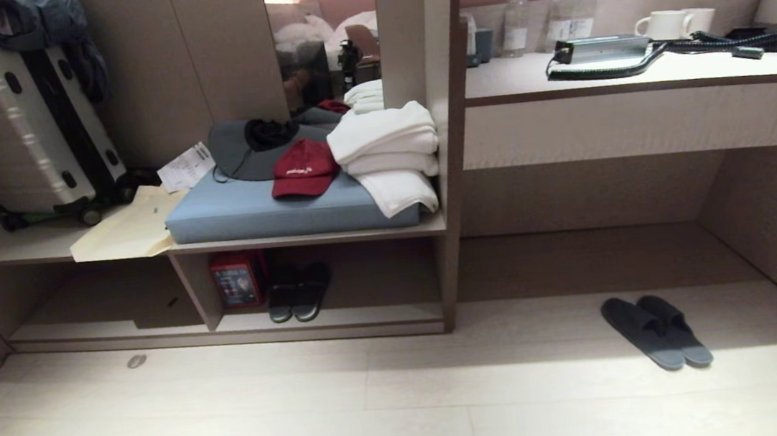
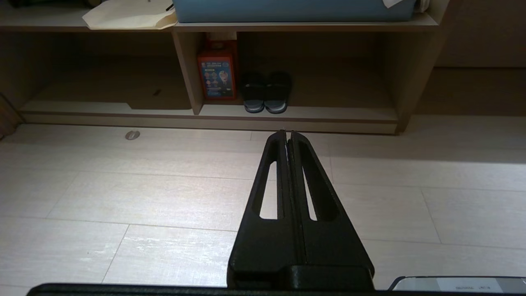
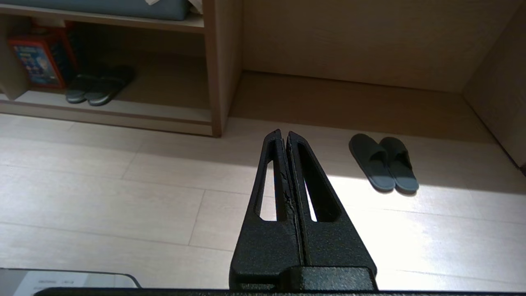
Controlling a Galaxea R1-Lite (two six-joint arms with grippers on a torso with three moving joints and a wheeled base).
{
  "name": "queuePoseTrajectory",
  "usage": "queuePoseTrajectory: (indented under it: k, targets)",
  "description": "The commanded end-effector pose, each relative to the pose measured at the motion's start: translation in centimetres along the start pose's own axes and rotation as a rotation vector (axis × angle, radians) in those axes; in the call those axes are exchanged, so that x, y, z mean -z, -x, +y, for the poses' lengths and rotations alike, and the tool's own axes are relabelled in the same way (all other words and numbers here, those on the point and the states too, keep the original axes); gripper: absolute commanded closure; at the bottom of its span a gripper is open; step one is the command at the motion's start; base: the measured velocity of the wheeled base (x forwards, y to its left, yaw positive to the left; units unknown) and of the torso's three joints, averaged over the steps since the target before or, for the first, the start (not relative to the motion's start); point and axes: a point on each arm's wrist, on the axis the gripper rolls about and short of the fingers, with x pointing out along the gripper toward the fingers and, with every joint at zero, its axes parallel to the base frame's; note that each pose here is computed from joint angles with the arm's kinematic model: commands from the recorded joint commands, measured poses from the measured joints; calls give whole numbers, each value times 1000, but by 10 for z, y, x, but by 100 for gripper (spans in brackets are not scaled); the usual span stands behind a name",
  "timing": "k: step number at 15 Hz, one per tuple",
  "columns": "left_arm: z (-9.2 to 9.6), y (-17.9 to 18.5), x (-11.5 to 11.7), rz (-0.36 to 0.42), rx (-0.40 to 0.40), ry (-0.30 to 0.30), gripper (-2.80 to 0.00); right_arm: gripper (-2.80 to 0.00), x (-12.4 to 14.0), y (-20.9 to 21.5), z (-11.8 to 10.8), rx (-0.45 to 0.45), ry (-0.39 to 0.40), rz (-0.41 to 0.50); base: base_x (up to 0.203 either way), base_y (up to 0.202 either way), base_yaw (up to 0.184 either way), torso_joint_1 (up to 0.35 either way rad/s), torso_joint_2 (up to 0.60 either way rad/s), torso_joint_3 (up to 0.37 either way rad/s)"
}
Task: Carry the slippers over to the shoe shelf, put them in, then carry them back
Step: Pick up the slippers on the floor
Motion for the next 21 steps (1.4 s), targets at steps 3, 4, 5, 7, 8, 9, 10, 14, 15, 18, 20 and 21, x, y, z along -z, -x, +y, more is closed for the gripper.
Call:
queuePoseTrajectory:
  k: [3,4,5,7,8,9,10,14,15,18,20,21]
  targets:
    - [0,0,0,3,-1,0,0,0,0,0,0,0,0,-2,195,0,-2,2,2,3]
    - [0,0,0,3,-1,0,0,0,0,0,0,0,0,-2,198,0,1,-2,-1,2]
    - [0,0,0,3,-1,0,0,0,0,0,0,0,0,-2,197,0,1,2,2,2]
    - [0,0,0,3,-1,0,0,0,0,0,0,-1,0,-2,195,0,1,2,5,5]
    - [0,0,0,3,-1,0,0,0,0,0,0,0,0,-2,196,0,-1,3,2,3]
    - [0,0,0,3,-1,0,0,0,0,0,0,0,0,-2,195,0,3,6,2,2]
    - [0,0,0,3,-1,0,0,0,0,0,0,0,0,-2,197,0,0,2,1,2]
    - [0,0,0,3,-1,0,0,0,0,0,0,0,0,-2,195,0,1,4,1,2]
    - [0,0,0,3,-1,0,0,0,0,0,0,0,0,-2,194,0,-1,5,2,7]
    - [0,0,1,4,1,3,0,0,0,0,0,0,0,-2,142,0,0,6,2,0]
    - [0,0,1,3,1,3,0,0,0,0,0,0,0,-2,0,0,0,0,0,0]
    - [0,0,1,3,1,3,0,0,0,0,0,0,0,-2,0,0,0,0,0,0]
